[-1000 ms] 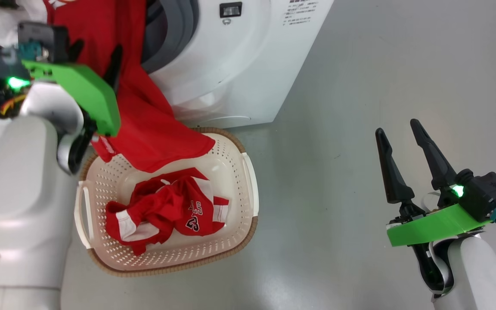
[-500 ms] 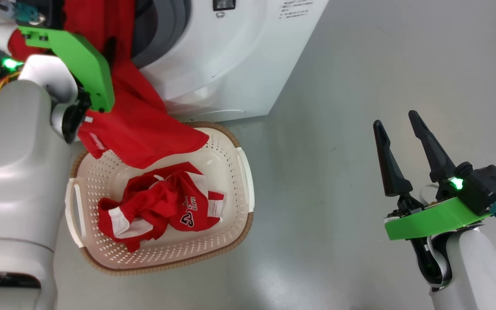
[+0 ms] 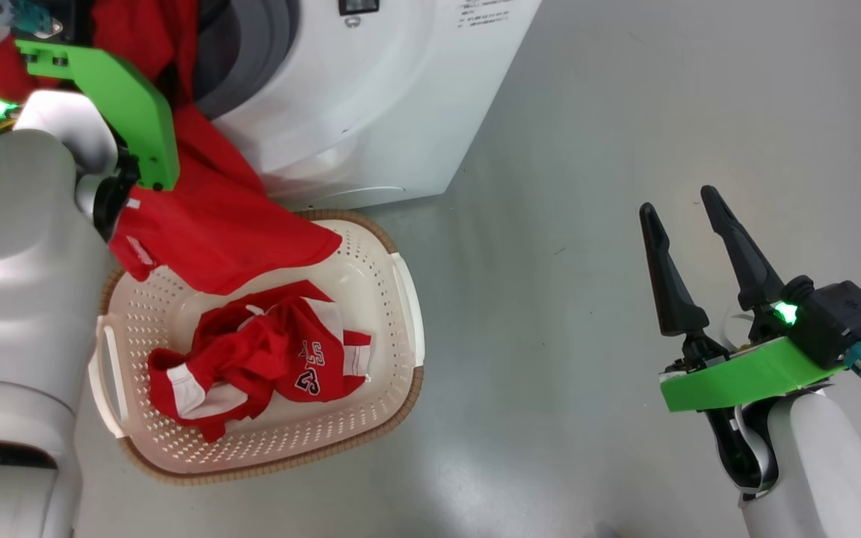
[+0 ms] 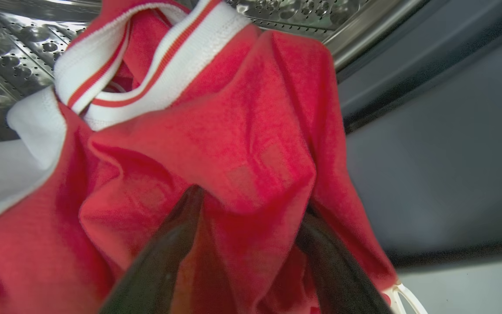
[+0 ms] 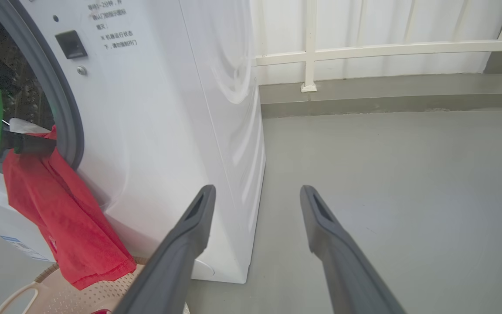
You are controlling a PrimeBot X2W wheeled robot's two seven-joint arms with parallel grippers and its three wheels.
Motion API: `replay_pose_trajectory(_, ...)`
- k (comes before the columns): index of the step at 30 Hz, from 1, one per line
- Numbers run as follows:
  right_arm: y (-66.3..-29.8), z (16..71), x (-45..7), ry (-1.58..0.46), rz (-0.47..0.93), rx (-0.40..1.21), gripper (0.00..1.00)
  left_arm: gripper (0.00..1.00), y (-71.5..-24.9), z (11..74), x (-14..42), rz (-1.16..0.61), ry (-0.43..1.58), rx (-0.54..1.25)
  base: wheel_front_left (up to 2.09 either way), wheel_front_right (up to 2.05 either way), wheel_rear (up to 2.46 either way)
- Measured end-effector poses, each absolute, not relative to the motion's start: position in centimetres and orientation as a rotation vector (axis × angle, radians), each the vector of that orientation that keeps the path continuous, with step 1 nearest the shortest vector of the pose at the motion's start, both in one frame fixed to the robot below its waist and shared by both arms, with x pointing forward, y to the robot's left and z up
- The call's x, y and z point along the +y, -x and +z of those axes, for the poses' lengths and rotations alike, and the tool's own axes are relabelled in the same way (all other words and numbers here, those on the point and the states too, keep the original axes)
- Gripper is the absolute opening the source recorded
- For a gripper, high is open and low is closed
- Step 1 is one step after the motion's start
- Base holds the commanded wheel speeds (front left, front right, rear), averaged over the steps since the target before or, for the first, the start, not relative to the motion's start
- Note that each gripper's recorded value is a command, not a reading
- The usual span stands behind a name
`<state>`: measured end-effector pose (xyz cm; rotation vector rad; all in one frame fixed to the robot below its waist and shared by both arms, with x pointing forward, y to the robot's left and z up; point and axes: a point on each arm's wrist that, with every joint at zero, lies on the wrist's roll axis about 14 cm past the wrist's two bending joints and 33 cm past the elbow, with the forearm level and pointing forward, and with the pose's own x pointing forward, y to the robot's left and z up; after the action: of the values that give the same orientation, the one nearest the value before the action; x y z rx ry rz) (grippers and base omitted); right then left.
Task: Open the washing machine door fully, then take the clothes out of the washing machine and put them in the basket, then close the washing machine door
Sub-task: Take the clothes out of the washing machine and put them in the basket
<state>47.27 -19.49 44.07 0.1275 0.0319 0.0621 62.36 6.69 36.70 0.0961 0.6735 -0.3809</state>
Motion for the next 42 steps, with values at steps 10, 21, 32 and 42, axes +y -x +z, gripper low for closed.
replay_pose_trajectory(10, -47.3, 44.4, -19.5, -0.130, 0.059, 0.024, 1.00, 0.00, -62.3, 36.4, 7.4, -0.374, -0.141, 0.659, 0.00, 0.00, 0.00)
replay_pose_trajectory(21, -47.6, 44.7, -19.4, -0.135, 0.060, 0.010, 1.00, 0.00, -63.0, 38.4, 8.2, -0.348, -0.093, 0.521, 0.00, 0.00, 0.00)
replay_pose_trajectory(32, -47.5, 46.0, -18.9, -0.142, 0.074, -0.019, 1.00, 0.00, -63.4, 43.0, 8.9, -0.285, 0.087, 0.266, 0.00, 0.00, 0.00)
replay_pose_trajectory(42, -47.0, 46.2, -18.4, -0.143, 0.088, -0.020, 1.00, 0.00, -61.4, 45.7, 10.4, -0.263, 0.187, 0.114, 0.00, 0.00, 0.00)
